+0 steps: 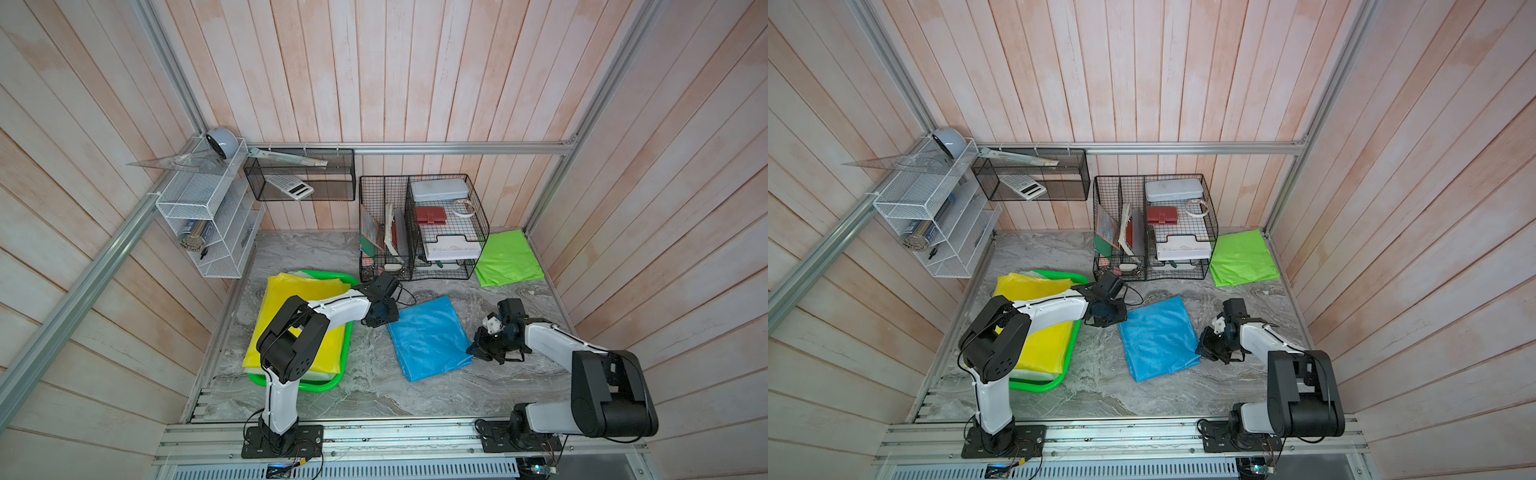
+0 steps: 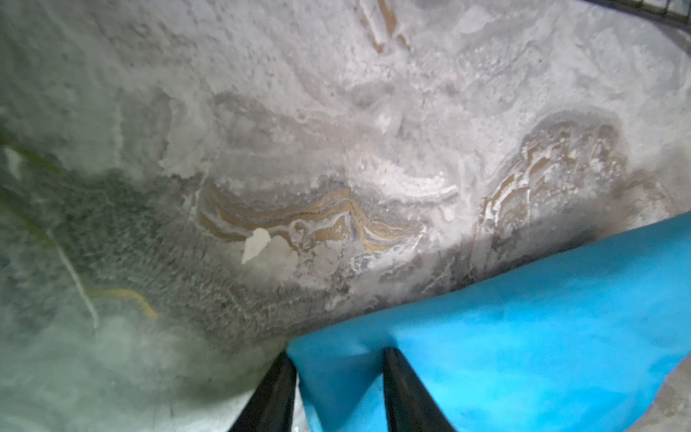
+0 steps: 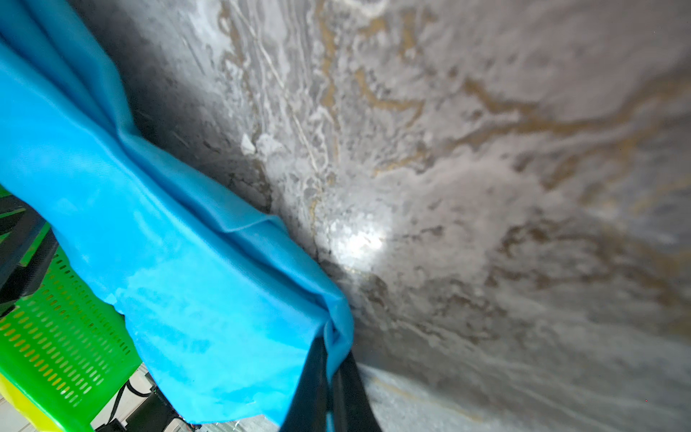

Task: Put the folded raincoat in the basket
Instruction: Pick up the raincoat from the center of the board, then place the raincoat in the basket.

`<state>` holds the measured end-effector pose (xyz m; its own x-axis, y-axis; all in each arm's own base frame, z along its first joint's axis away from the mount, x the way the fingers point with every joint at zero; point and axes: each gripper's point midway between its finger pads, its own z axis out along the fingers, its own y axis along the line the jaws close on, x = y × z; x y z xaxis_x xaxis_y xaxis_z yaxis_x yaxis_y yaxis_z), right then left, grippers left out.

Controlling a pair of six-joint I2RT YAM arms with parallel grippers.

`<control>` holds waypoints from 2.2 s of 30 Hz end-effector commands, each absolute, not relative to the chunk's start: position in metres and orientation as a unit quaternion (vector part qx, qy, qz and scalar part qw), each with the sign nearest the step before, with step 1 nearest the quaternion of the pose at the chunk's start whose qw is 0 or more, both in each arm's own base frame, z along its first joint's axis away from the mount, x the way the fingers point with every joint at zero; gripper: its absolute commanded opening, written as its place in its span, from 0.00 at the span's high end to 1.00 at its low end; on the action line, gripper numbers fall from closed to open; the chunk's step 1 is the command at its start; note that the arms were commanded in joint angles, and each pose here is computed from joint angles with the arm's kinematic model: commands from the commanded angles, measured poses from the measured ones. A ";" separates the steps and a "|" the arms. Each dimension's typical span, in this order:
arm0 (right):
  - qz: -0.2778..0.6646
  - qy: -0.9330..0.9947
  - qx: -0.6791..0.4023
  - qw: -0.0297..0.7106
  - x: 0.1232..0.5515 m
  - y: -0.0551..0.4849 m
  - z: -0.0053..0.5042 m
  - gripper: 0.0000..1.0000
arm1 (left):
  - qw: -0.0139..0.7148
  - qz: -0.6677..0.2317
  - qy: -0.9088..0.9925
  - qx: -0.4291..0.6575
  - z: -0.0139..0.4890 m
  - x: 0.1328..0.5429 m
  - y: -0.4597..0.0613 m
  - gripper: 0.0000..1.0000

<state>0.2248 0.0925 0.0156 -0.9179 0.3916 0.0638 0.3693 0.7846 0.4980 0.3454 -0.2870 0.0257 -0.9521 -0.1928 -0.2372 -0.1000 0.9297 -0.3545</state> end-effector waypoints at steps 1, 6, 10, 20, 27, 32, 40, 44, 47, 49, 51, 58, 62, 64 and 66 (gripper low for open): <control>0.226 0.952 0.207 -0.009 0.209 0.084 0.002 1.00 | 0.109 -0.163 0.977 -0.077 0.003 0.338 -0.284 0.65; 0.227 0.952 0.206 -0.009 0.209 0.084 0.002 1.00 | 0.118 -0.171 0.975 -0.079 0.007 0.339 -0.285 0.87; 0.239 0.949 0.204 -0.007 0.211 0.088 0.005 1.00 | 0.128 -0.167 0.975 -0.073 0.018 0.344 -0.286 1.00; 0.285 0.938 0.193 0.027 0.207 0.099 0.047 1.00 | 0.179 -0.152 0.971 -0.056 0.076 0.354 -0.276 1.00; 0.308 0.934 0.174 0.057 0.203 0.109 0.094 1.00 | 0.226 -0.140 0.963 -0.042 0.141 0.356 -0.261 1.00; 0.330 0.926 0.160 0.084 0.206 0.128 0.131 1.00 | 0.255 -0.141 0.955 -0.044 0.183 0.353 -0.245 1.00; 0.380 0.908 0.107 0.141 0.222 0.209 0.196 1.00 | 0.296 -0.105 0.948 -0.059 0.235 0.357 -0.184 1.00; 0.393 0.905 0.079 0.141 0.224 0.259 0.207 1.00 | 0.301 -0.063 0.948 -0.085 0.242 0.360 -0.134 1.00; 0.395 0.906 0.052 0.144 0.225 0.297 0.212 1.00 | 0.300 -0.032 0.948 -0.105 0.243 0.361 -0.097 1.00; 0.399 0.905 0.038 0.142 0.224 0.322 0.214 1.00 | 0.301 -0.013 0.946 -0.118 0.243 0.364 -0.072 1.00; 0.400 0.906 0.036 0.137 0.225 0.344 0.211 1.00 | 0.297 -0.002 0.945 -0.135 0.243 0.364 -0.051 1.00; 0.429 0.896 0.001 0.116 0.214 0.426 0.206 1.00 | 0.286 0.026 0.940 -0.185 0.234 0.369 0.018 1.00; 0.439 0.894 -0.019 0.092 0.205 0.465 0.193 1.00 | 0.280 0.011 0.935 -0.216 0.224 0.372 0.045 1.00; 0.437 0.896 -0.023 0.082 0.202 0.479 0.184 1.00 | 0.281 0.009 0.932 -0.231 0.221 0.376 0.056 1.00; 0.431 0.899 -0.025 0.075 0.199 0.489 0.173 1.00 | 0.277 0.002 0.933 -0.231 0.213 0.382 0.059 1.00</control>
<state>0.2035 0.4718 0.1674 -0.9863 0.0332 -0.1616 -0.0998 0.6594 0.7451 0.3667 0.0602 0.2188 -0.7378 -0.4482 -0.5047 -0.4699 0.8779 -0.0926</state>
